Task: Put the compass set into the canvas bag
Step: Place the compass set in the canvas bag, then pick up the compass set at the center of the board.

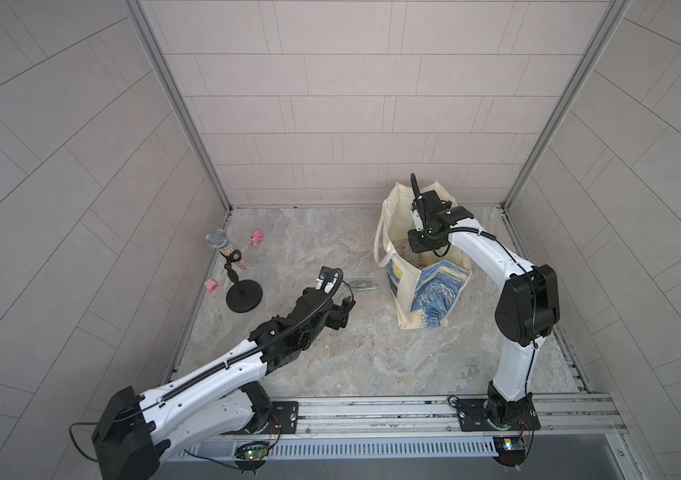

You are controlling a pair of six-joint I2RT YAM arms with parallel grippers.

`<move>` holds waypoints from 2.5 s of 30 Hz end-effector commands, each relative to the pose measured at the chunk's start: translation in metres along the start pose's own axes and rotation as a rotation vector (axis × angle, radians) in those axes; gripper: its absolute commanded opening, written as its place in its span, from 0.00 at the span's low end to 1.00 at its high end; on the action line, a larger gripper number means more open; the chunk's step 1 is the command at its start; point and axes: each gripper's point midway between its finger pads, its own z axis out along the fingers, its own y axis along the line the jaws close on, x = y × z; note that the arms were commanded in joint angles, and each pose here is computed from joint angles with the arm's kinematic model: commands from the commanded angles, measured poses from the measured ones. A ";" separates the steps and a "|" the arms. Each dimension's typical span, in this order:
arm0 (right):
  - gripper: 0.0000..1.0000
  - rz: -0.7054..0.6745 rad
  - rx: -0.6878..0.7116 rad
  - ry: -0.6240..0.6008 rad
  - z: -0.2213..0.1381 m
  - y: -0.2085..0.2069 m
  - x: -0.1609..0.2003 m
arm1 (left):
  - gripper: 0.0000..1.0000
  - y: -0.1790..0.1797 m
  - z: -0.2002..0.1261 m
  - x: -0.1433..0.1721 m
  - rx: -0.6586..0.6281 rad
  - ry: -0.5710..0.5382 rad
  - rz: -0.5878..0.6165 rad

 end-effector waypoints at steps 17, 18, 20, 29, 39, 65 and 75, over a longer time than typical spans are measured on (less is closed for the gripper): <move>0.49 0.019 -0.046 -0.404 -0.145 0.001 -0.029 | 0.83 0.019 0.011 -0.001 -0.037 0.030 -0.114; 0.50 0.027 -0.054 -0.428 -0.154 0.001 -0.029 | 0.83 0.020 0.012 0.000 -0.036 0.036 -0.119; 0.52 0.039 -0.078 -0.480 -0.172 0.001 -0.028 | 0.84 0.025 0.017 0.002 -0.052 0.064 -0.140; 0.56 0.003 -0.117 -0.484 -0.176 0.006 -0.017 | 0.83 0.018 0.052 -0.001 0.107 0.305 -0.014; 0.56 0.007 -0.140 -0.509 -0.188 0.006 -0.012 | 0.83 0.020 0.121 0.005 0.344 0.397 0.154; 0.57 0.021 -0.142 -0.544 -0.198 0.000 -0.011 | 0.77 0.003 0.186 0.042 0.467 0.690 0.258; 0.57 0.024 -0.138 -0.549 -0.199 -0.003 -0.011 | 0.77 0.002 0.183 0.067 0.476 0.827 0.272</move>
